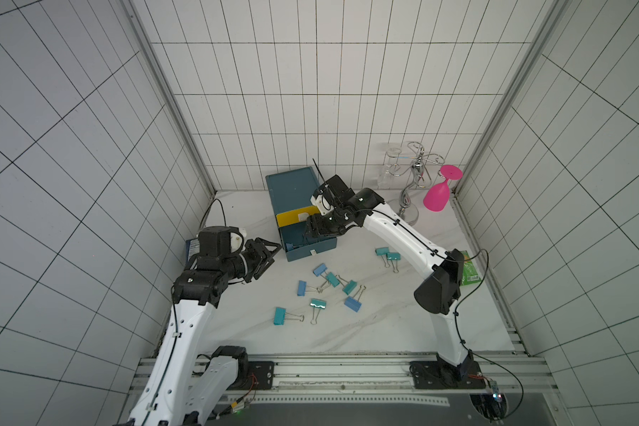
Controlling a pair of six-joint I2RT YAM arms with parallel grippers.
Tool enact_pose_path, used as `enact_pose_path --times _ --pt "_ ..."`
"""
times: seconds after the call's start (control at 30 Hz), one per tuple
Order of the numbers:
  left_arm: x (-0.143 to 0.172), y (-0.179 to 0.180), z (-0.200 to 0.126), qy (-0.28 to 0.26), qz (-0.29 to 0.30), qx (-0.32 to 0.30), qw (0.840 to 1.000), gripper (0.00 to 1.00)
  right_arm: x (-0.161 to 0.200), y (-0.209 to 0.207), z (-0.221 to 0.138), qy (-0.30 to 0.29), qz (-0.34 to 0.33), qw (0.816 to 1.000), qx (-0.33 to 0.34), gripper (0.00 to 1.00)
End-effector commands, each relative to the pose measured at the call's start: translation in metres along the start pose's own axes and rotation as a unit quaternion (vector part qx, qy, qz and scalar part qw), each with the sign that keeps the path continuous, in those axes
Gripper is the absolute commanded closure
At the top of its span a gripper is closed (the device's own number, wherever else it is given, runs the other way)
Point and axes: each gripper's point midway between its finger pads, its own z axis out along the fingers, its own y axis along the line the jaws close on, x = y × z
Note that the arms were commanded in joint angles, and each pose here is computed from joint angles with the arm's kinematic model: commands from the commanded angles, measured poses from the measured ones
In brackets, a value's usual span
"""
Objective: Put the binder clips in the drawer according to color
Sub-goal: Place the binder clip in the drawer, then pick up the binder clip at the center of the board.
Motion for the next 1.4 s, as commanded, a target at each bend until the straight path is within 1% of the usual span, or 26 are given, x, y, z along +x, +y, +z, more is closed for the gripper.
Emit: enact_pose_path --times 0.0,0.2,0.37,0.57,0.7,0.83,0.97,1.1,1.17,1.27,1.37 --pt "0.000 0.007 0.000 -0.005 0.007 -0.009 1.000 0.42 0.012 -0.016 -0.021 -0.006 -0.002 0.999 0.038 0.33" --pt "0.004 0.020 -0.005 -0.011 0.024 -0.036 0.999 0.42 0.059 -0.042 -0.020 0.015 0.032 0.997 0.062 0.35" --pt "0.015 0.038 -0.003 0.001 0.016 -0.052 0.999 0.42 0.107 -0.068 -0.008 0.044 0.063 0.994 0.083 0.35" --pt "0.027 0.051 -0.002 0.013 0.004 -0.058 0.998 0.42 0.165 -0.096 0.011 0.096 0.101 0.980 0.142 0.37" --pt "0.029 0.054 -0.002 0.014 0.002 -0.058 0.998 0.42 0.189 -0.105 0.022 0.115 0.124 0.969 0.179 0.37" --pt "0.029 0.053 -0.003 0.013 0.005 -0.058 0.998 0.42 0.194 -0.104 0.035 0.127 0.131 0.964 0.193 0.39" --pt "0.028 0.049 -0.004 0.017 0.013 -0.060 0.998 0.42 0.192 -0.099 0.044 0.139 0.119 0.962 0.205 0.42" --pt "0.026 0.041 -0.005 0.013 0.036 -0.063 0.997 0.42 0.193 -0.100 0.050 0.149 0.117 0.957 0.218 0.50" --pt "0.023 0.037 -0.006 0.005 0.052 -0.065 0.997 0.42 0.192 -0.097 0.054 0.151 0.118 0.959 0.209 0.54" --pt "0.018 0.032 -0.007 -0.008 0.071 -0.069 0.995 0.42 0.188 -0.083 0.064 0.153 0.113 0.967 0.172 0.61" --pt "0.018 0.028 -0.006 -0.005 0.079 -0.070 0.994 0.42 0.184 -0.067 0.078 0.162 0.112 0.971 0.134 0.68"
